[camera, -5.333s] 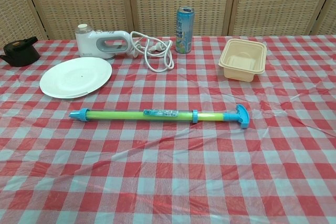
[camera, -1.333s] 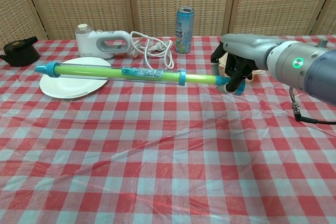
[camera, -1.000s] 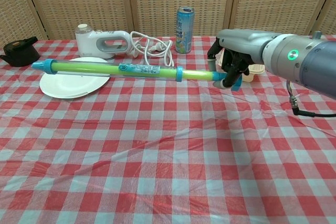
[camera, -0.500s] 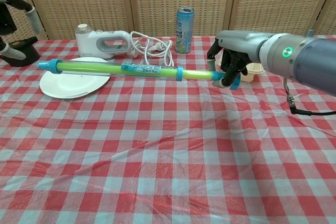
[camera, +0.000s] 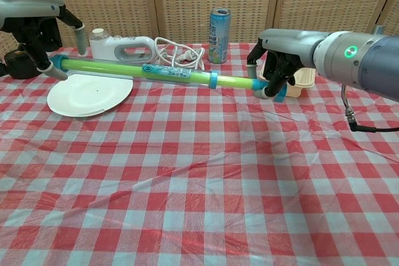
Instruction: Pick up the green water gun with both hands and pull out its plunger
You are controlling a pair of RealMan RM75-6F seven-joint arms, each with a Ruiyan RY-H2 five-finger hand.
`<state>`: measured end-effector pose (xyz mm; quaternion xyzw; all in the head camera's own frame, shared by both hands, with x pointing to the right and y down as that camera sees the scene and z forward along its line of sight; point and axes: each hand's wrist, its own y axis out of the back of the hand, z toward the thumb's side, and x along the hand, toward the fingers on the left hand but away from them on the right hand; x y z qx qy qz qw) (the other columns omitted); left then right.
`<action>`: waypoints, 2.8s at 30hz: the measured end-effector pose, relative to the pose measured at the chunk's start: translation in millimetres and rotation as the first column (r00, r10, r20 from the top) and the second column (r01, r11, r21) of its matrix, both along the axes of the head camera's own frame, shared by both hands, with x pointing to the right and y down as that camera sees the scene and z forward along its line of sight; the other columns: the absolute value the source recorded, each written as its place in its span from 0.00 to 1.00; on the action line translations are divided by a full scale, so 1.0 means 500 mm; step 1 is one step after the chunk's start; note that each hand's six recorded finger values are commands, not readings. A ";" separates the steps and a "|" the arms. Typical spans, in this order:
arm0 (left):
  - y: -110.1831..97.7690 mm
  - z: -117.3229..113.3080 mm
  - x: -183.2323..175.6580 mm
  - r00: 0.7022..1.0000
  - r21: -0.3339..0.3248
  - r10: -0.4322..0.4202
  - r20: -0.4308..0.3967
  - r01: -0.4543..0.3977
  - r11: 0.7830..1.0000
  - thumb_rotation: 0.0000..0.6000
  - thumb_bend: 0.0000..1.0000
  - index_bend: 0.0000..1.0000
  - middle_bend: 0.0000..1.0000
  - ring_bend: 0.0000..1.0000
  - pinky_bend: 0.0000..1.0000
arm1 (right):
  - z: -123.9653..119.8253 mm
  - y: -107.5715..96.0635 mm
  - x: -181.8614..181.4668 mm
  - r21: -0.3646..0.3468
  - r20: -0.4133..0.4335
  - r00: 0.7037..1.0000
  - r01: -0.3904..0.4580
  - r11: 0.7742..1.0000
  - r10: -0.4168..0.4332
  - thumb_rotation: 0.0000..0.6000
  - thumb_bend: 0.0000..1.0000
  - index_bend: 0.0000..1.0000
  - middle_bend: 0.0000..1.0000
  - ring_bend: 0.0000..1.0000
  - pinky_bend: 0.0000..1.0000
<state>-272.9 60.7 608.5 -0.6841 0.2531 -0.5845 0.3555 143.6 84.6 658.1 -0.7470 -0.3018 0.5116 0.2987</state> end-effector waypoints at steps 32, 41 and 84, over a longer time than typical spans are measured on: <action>0.018 0.024 -0.010 0.999 -0.006 -0.026 0.021 0.026 1.000 1.00 0.42 0.71 0.90 0.82 0.69 | 0.011 0.000 0.030 -0.010 -0.022 1.000 -0.007 1.000 0.007 1.00 0.54 0.81 1.00 1.00 0.69; 0.038 0.025 -0.053 0.998 -0.011 -0.039 0.045 0.039 0.999 1.00 0.42 0.71 0.90 0.82 0.69 | 0.024 -0.010 0.078 -0.013 -0.061 0.997 -0.051 0.999 0.050 1.00 0.54 0.81 1.00 1.00 0.69; 0.067 0.079 -0.183 0.986 -0.044 -0.070 0.153 0.077 0.996 1.00 0.42 0.62 0.78 0.75 0.60 | 0.036 -0.020 0.245 0.022 -0.213 0.962 -0.172 0.985 0.172 1.00 0.52 0.81 1.00 1.00 0.69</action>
